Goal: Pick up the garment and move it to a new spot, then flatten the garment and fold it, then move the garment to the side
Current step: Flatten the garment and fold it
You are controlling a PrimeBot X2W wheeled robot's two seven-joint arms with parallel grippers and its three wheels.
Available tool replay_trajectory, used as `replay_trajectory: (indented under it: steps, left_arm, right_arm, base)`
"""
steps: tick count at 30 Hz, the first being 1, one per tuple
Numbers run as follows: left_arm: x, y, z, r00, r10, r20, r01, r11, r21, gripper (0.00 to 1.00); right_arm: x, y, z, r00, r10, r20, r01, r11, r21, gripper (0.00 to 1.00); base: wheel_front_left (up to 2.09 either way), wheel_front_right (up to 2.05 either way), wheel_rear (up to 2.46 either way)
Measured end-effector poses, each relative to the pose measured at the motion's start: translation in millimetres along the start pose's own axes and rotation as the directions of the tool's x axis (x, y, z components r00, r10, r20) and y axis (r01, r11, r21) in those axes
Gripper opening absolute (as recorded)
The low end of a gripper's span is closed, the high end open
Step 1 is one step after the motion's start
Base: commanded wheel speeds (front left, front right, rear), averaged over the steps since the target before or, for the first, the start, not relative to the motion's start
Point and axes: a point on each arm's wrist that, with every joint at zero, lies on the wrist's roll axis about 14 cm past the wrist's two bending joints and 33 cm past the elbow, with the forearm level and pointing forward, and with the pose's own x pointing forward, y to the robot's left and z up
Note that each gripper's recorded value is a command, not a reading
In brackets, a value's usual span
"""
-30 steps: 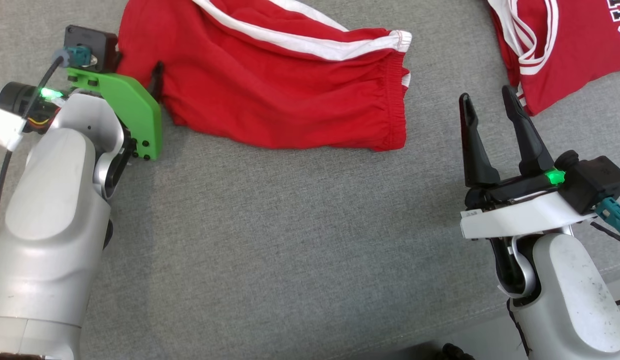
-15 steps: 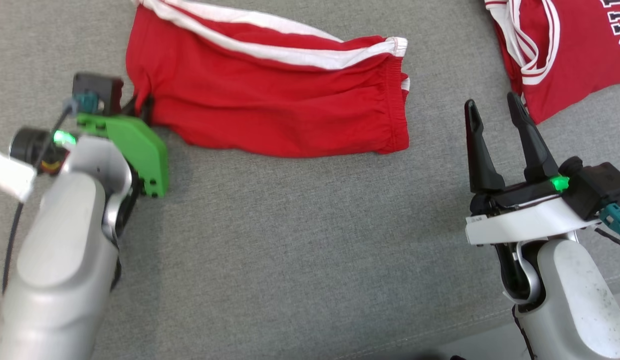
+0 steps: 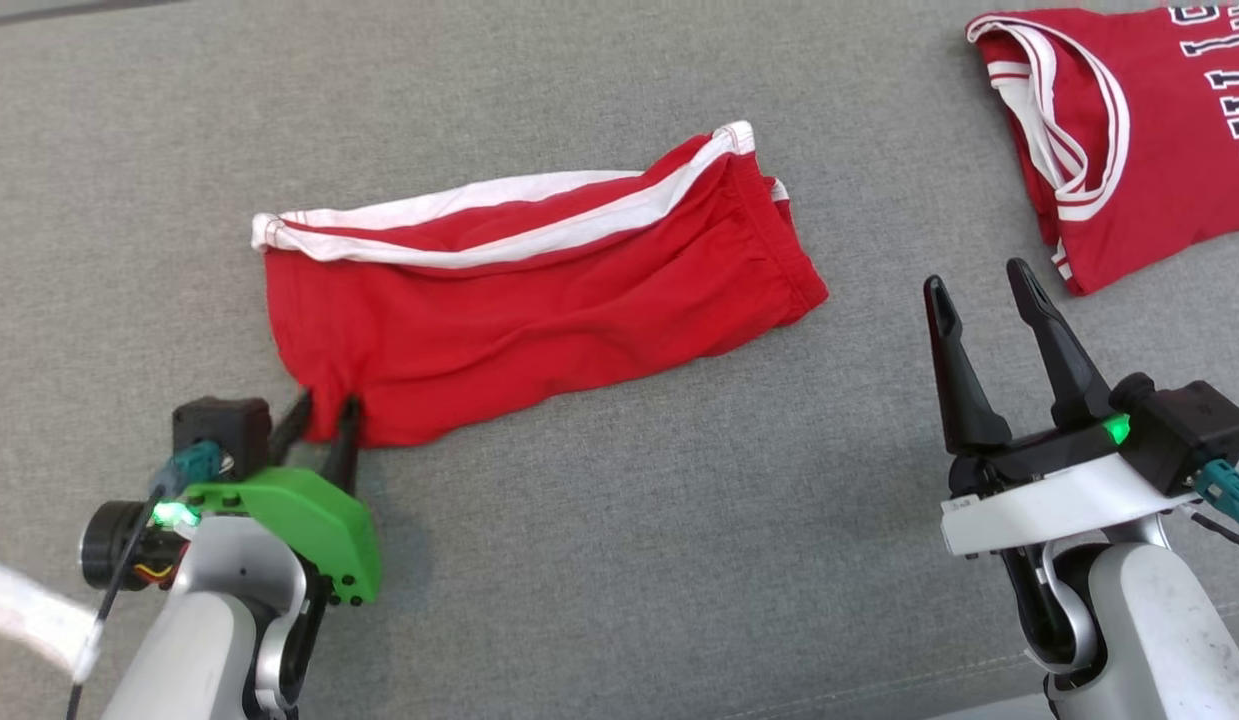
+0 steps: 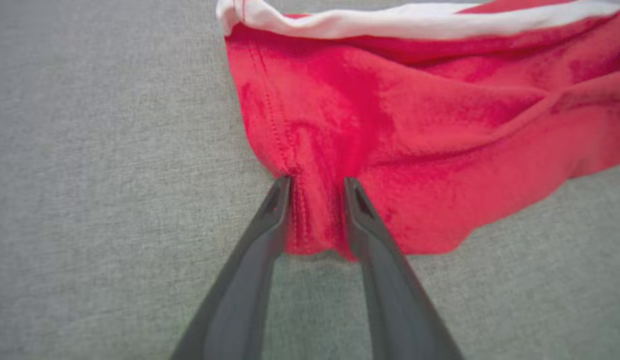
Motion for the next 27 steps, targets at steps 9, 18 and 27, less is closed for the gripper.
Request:
replay_trajectory:
  steps: [9, 18, 27]
  left_arm:
    - [-47, 27, 88, 0.845, 0.174, 0.505, -0.159, 0.985, -0.073, 1.0]
    - [-88, 31, 99, 0.771, 0.193, 0.607, -0.211, 0.977, -0.042, 1.0]
    - [-100, 22, 101, 0.77, 0.168, 0.615, -0.198, 0.98, -0.019, 1.0]
  right_arm:
    - [-4, 8, 23, 0.999, 0.03, 0.028, -0.029, 0.999, -0.03, 1.0]
    - [-15, 14, 36, 0.999, 0.042, 0.027, -0.04, 0.998, -0.05, 1.0]
    - [-21, 11, 38, 0.999, 0.03, 0.012, -0.03, 0.998, -0.055, 1.0]
  base:
    - [0.0, 0.0, 0.0]
    - [0.0, 0.0, 0.0]
    - [0.0, 0.0, 0.0]
